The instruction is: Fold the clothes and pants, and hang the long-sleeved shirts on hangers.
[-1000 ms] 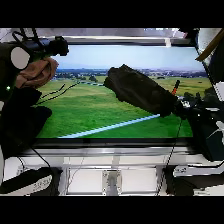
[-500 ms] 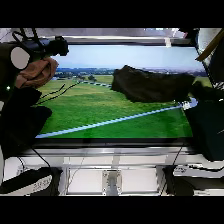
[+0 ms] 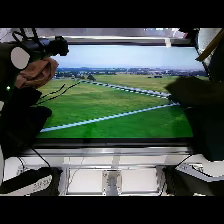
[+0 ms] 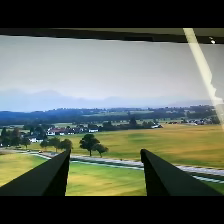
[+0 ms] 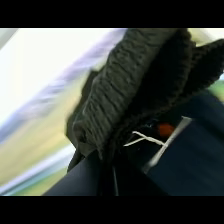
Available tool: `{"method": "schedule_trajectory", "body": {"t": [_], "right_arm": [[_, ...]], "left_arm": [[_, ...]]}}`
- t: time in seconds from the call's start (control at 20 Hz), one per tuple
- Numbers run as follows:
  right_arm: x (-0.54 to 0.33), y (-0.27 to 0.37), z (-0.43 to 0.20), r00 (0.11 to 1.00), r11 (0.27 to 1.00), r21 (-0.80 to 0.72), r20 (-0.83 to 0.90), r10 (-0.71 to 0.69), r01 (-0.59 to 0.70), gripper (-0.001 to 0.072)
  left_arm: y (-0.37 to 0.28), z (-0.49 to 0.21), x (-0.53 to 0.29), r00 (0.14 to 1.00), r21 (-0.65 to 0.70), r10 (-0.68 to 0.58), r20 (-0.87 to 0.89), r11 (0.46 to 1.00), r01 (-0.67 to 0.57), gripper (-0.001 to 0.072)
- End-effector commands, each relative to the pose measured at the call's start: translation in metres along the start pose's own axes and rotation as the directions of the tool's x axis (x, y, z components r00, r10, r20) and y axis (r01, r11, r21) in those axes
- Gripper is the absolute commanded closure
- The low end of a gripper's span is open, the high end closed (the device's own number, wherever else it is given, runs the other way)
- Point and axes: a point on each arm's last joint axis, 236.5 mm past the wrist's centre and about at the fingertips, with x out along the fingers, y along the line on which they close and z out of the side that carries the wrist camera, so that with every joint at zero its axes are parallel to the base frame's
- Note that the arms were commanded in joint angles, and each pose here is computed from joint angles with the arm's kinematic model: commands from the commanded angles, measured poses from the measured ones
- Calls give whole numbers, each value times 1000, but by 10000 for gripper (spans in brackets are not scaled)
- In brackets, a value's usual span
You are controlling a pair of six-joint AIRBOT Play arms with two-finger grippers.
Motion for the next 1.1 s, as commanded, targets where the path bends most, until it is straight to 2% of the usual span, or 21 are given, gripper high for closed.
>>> {"method": "schedule_trajectory", "body": {"t": [0.0,0.1,0.35,0.4,0.45,0.5,0.6,0.7,0.75,0.8,0.9,1.0,1.05], "right_arm": [[-66,-97,-38,949,938,145,-44,-313,316,699],[-68,-131,-83,915,892,209,-139,-378,400,699],[-40,-168,-184,841,835,252,-389,-376,490,695],[-46,-175,-187,821,807,266,-404,-405,528,554],[-53,-180,-182,806,774,289,-400,-437,563,221],[-60,-182,-170,803,751,315,-374,-464,581,27],[-76,-172,-122,828,726,400,-251,-501,560,21],[-74,-130,-60,913,801,460,-56,-404,383,22],[-62,-90,-36,962,857,462,27,-271,228,27],[-46,-42,-20,991,896,439,75,-112,68,118],[-19,59,-20,987,938,307,47,152,-159,397],[-2,151,-59,944,950,34,-103,314,-312,645],[2,196,-88,906,910,-111,-201,373,-399,697]], "left_arm": [[0,0,0,1000,1,0,1,1000,0,225],[0,0,0,1000,0,0,1,1000,0,225],[0,0,0,1000,0,-1,1,1000,1,224],[0,0,0,1000,0,-1,0,1000,1,225],[0,0,0,1000,0,-1,0,1000,1,224],[-1,0,0,1000,-5,-6,0,1000,6,225],[-2,0,0,1000,-8,-9,-1,1000,9,225],[-2,0,0,1000,-8,-8,-1,1000,8,224],[-2,0,0,1000,-7,-8,-1,1000,8,224],[-2,-1,0,1000,-8,-7,-6,1000,7,224],[0,-13,-1,998,-8,-1,-55,1000,0,224],[2,-27,-2,993,-6,9,-115,1000,-10,224],[2,-29,-2,992,-6,10,-125,1000,-11,224]]}}
